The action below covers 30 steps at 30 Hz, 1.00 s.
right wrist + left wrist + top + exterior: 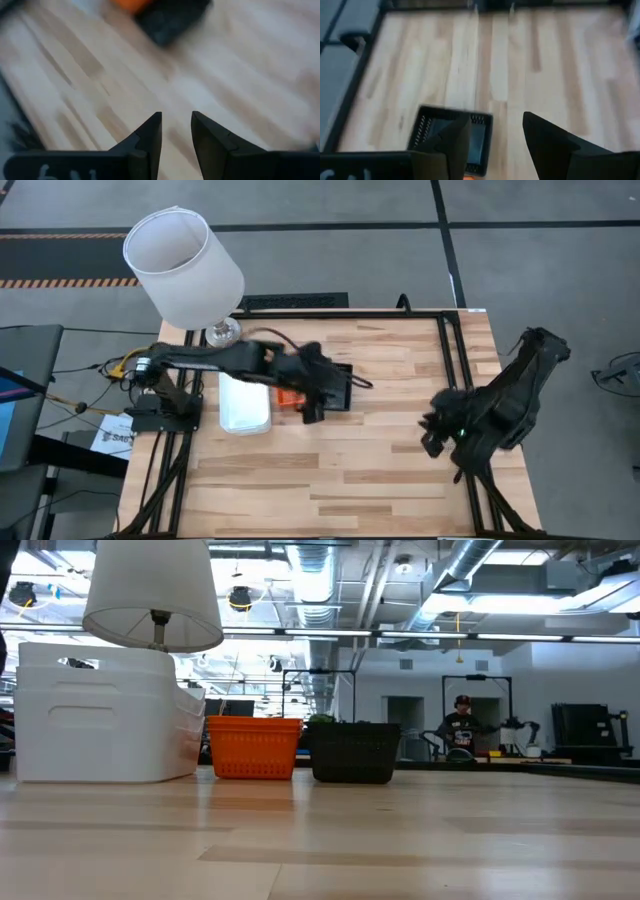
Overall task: Stack baskets by color
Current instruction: Return to Home Position
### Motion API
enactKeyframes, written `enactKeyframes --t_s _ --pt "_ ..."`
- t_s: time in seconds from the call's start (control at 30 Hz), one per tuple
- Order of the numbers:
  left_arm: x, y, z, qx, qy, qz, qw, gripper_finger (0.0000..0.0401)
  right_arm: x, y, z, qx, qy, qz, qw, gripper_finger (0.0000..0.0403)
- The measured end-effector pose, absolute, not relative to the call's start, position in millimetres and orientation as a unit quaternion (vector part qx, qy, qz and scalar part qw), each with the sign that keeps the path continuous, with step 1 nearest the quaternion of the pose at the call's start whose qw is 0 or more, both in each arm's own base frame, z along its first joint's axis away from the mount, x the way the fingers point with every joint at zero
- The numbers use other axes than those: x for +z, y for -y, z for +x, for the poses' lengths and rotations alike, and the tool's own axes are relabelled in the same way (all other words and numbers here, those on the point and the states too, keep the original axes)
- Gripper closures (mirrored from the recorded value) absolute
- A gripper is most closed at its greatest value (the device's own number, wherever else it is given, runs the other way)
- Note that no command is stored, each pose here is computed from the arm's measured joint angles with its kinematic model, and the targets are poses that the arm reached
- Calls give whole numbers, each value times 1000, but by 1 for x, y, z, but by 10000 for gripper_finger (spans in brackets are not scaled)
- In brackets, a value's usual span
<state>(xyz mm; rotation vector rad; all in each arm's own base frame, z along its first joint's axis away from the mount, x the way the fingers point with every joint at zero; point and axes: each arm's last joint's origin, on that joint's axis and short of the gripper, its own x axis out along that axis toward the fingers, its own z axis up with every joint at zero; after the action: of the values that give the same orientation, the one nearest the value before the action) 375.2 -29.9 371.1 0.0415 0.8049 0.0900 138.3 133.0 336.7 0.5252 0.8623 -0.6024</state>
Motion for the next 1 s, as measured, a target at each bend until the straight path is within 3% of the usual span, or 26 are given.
enactKeyframes --t_s 0.17,0.33,0.5,0.7,1.0 --pt "459 36 321 70 -343 -3 937 230 402 -106 140 -229 -293 248 894 276" --pt "514 34 256 90 -310 -23 946 230 457 -84 126 -136 -244 158 947 276" --pt "531 27 196 109 -260 -17 959 230 472 -54 98 -214 -134 105 962 276" --pt "502 22 136 77 -178 -53 979 230 431 -26 61 -236 -79 154 956 276" --pt "352 19 103 20 -50 -145 988 230 335 -18 48 -237 6 216 947 276"
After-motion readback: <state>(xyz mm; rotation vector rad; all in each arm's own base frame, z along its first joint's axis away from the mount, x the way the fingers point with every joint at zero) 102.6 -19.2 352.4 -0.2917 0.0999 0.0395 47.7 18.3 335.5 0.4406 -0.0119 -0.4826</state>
